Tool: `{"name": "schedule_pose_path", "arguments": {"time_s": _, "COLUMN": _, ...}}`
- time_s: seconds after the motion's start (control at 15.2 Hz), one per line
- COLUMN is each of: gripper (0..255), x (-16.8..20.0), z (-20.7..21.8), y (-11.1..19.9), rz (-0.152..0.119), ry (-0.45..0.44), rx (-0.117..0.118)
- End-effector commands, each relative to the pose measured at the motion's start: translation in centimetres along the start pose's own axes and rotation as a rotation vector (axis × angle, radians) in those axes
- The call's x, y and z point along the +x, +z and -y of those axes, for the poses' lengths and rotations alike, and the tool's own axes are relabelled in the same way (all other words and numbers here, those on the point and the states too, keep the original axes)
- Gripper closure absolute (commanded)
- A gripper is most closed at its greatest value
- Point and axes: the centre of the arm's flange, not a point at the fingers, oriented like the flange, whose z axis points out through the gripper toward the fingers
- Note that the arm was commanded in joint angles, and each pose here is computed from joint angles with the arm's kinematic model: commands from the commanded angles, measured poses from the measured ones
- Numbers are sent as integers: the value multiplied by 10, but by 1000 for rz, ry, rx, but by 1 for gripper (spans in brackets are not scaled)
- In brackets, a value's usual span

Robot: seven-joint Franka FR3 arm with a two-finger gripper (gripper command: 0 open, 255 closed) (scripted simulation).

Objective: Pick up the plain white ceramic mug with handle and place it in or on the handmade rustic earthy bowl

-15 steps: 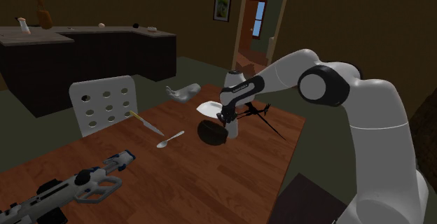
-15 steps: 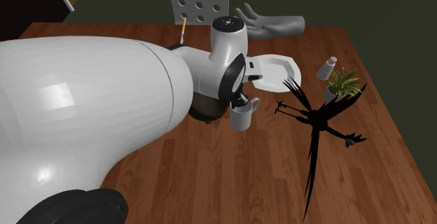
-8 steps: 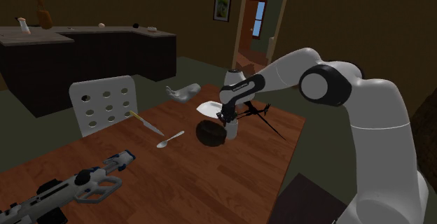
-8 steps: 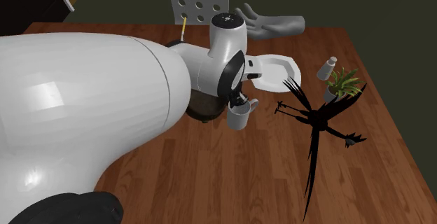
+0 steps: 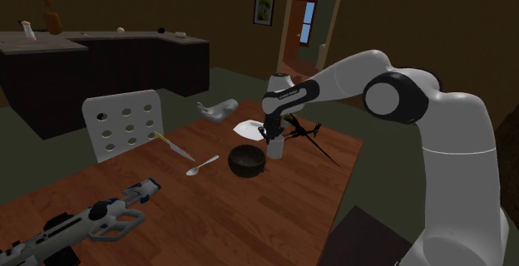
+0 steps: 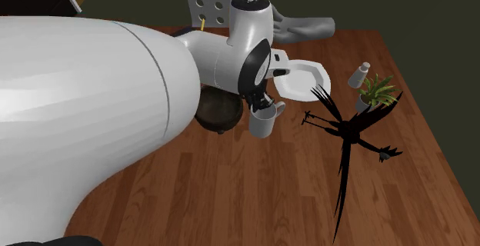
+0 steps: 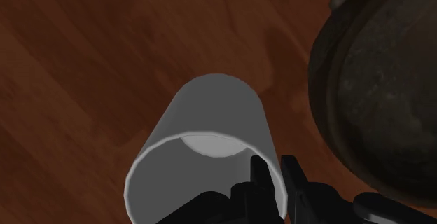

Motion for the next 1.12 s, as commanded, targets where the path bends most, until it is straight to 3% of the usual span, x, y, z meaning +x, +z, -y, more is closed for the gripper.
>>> {"name": "schedule_pose_path", "arguments": {"time_s": 0.0, "gripper": 255, "x": 1, "z": 0, "y": -11, "rz": 0, "ry": 0, "rx": 0}}
{"name": "schedule_pose_path", "arguments": {"time_s": 1.06, "gripper": 255, "x": 8, "z": -2, "y": -95, "rz": 0, "ry": 0, "rx": 0}}
